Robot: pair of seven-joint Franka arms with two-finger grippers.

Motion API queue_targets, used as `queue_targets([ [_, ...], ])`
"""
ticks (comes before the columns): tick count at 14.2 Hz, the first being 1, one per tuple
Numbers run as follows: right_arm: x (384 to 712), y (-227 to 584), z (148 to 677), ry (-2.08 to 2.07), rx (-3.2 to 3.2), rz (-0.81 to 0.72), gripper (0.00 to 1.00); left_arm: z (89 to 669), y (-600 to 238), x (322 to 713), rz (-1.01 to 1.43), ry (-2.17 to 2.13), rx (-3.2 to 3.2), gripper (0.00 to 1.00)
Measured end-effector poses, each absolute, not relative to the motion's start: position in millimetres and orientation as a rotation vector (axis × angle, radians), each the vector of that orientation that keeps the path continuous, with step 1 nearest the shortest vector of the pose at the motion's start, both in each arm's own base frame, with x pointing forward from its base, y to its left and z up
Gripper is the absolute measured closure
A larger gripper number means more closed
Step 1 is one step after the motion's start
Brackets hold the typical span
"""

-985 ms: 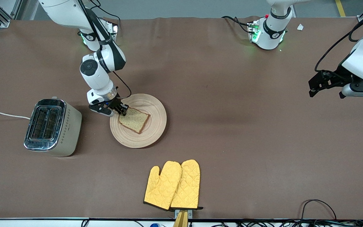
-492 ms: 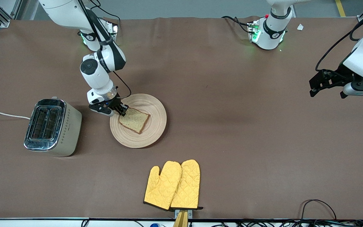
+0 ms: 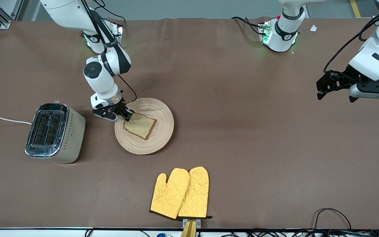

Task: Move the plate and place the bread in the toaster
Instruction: 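Lift the bread with the right gripper and carry it over the toaster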

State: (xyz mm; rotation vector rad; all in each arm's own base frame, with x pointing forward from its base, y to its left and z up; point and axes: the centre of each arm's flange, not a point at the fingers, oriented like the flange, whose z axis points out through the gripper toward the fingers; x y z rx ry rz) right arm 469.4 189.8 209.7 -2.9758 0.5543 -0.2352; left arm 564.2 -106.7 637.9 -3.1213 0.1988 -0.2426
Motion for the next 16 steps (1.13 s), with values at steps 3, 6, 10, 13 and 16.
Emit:
queue_targets([
  [3, 503, 203, 251, 0.568, -3.051, -0.019, 0.96, 639, -106, 564, -0.243, 0.195, -3.120, 0.00],
  [6, 541, 214, 339, 0.483, -3.188, 0.109, 0.96, 639, -99, 565, -0.240, 0.178, -3.120, 0.00],
  [10, 552, 199, 401, 0.418, -3.404, 0.199, 0.96, 639, -96, 566, -0.239, 0.170, -3.120, 0.00],
  [13, 551, 178, 400, 0.201, -3.620, 0.240, 0.96, 638, -97, 566, -0.238, 0.172, -3.120, 0.00],
  [16, 564, 151, 415, -0.021, -3.718, 0.239, 0.96, 638, -97, 566, -0.237, 0.172, -3.120, 0.00],
])
